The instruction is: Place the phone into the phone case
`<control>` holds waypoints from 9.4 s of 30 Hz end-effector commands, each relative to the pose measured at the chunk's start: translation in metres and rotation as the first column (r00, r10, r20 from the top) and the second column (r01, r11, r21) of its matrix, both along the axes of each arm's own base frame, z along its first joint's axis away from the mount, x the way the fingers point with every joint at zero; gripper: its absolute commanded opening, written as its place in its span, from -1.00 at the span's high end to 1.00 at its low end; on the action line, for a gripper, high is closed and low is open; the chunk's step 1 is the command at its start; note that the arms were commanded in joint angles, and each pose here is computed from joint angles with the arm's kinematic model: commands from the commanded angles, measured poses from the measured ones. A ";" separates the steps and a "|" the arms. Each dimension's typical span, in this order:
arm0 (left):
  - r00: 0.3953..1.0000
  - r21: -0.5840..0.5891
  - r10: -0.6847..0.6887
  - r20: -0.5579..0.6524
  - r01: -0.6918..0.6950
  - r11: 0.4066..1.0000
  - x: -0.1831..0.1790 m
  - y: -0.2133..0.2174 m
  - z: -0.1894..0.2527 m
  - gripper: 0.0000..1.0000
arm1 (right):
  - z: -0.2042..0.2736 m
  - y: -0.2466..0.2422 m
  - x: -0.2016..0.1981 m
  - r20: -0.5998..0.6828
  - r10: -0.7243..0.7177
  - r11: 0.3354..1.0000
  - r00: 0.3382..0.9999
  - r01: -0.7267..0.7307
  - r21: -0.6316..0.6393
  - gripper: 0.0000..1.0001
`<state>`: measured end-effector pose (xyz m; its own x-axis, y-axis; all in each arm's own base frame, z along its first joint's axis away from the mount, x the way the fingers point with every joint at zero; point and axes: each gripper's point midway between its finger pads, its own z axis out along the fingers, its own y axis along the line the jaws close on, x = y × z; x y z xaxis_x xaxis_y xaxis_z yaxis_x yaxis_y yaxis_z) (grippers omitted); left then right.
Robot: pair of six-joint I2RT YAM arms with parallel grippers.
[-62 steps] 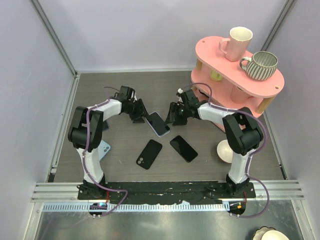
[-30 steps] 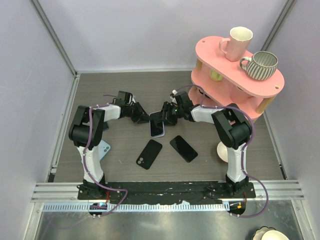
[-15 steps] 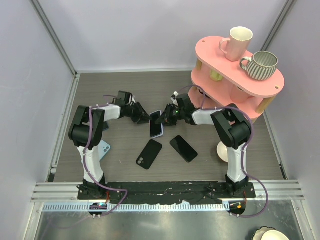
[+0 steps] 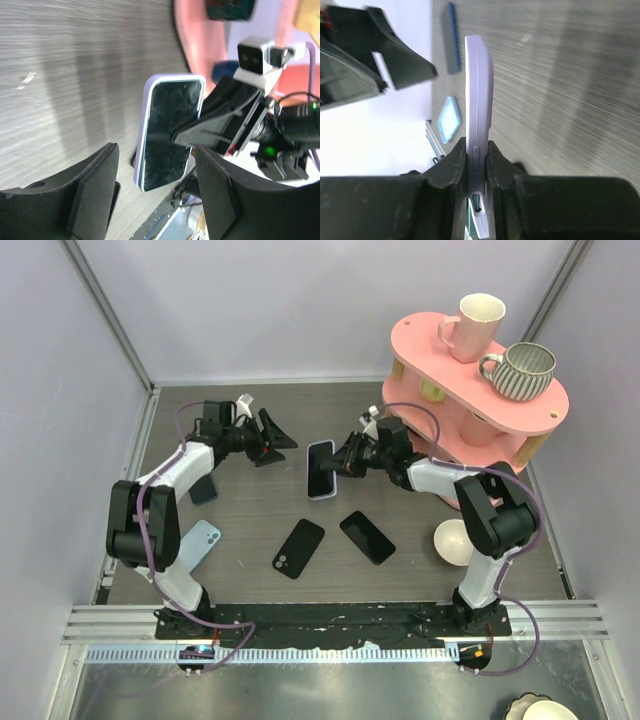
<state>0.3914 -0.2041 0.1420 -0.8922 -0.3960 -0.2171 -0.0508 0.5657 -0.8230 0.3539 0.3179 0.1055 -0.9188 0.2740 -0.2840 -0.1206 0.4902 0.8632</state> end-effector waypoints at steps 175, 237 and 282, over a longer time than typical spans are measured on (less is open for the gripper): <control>0.988 0.514 0.012 0.152 -0.089 0.853 -0.105 0.077 0.006 -1.00 | -0.054 0.002 0.013 -0.040 -0.194 0.938 0.980 0.174 -0.299 0.17; 0.917 0.624 0.348 0.196 -0.390 0.677 -0.116 0.156 0.005 -1.00 | -0.019 0.051 -0.180 0.506 0.849 0.466 -0.149 -0.239 -0.852 -0.04; 0.887 0.634 0.416 0.199 -0.441 0.636 -0.118 0.165 0.002 -1.00 | -0.053 0.057 -0.170 0.485 0.775 0.606 0.405 -0.261 -0.751 0.99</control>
